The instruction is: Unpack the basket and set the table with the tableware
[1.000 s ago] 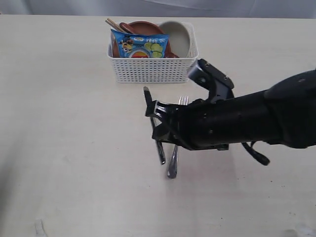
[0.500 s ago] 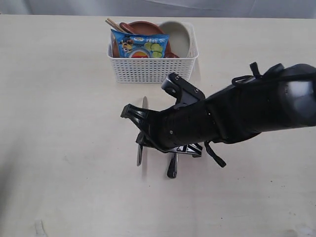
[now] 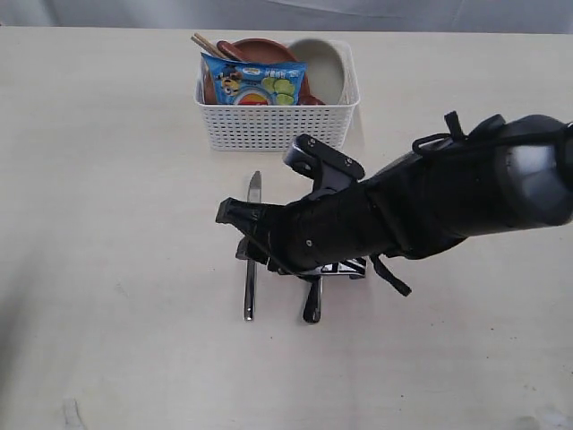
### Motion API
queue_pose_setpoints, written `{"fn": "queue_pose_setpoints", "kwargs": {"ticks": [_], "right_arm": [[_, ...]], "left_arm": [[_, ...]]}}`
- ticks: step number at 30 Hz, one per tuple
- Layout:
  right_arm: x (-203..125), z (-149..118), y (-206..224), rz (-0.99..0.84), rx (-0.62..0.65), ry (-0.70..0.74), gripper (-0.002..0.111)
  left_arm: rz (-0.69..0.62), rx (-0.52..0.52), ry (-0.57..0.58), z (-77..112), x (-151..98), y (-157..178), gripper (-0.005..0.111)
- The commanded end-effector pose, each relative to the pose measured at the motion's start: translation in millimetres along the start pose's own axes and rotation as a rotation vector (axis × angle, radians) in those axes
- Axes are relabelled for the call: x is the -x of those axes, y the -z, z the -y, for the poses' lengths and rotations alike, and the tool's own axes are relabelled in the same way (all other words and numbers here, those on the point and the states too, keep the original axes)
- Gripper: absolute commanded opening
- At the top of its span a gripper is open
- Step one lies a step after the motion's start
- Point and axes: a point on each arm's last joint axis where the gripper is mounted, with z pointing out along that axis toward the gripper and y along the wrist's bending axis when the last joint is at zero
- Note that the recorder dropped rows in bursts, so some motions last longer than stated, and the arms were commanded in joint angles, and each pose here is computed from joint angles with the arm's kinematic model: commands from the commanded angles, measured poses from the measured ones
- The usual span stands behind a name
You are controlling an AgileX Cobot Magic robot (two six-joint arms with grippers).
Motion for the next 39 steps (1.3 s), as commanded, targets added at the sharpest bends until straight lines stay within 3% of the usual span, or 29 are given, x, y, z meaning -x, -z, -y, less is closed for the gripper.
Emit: {"fn": "queue_pose_setpoints", "kwargs": {"ticks": [1,9,12,14,16,18,22,23,29,35,39], "right_arm": [[7,-17,2,-0.023,0.049,0.154,0.042],[35,-26,11,-0.023,-0.058,0.412,0.033],[57,-21,23,-0.054,-0.243,0.465,0.028],[71,-16,38,-0.069,-0.461,0.485,0.027],[77,-16,49,-0.095,-0.586,0.476,0.028],[73,-21,52,-0.154,-0.564,0.409,0.033],[51,-44,34,-0.265,-0.302,0.412,0.05],[47,-46,28,-0.271,-0.288,0.419,0.051],[18,-49,-15,-0.312,-0.305,0.444,0.05],[14,-37,-41,-0.356,-0.353,0.413,0.05],[13,-34,-47,-0.354,-0.357,0.409,0.038]], "left_arm": [[0.01,-0.004,0.007,0.3,0,0,0.0],[0.01,-0.004,0.007,0.3,0,0,0.0],[0.01,-0.004,0.007,0.3,0,0,0.0],[0.01,-0.004,0.007,0.3,0,0,0.0],[0.01,-0.004,0.007,0.3,0,0,0.0],[0.01,-0.004,0.007,0.3,0,0,0.0],[0.01,-0.004,0.007,0.3,0,0,0.0],[0.01,-0.004,0.007,0.3,0,0,0.0],[0.01,-0.004,0.007,0.3,0,0,0.0],[0.01,-0.004,0.007,0.3,0,0,0.0],[0.01,-0.004,0.007,0.3,0,0,0.0]]}}
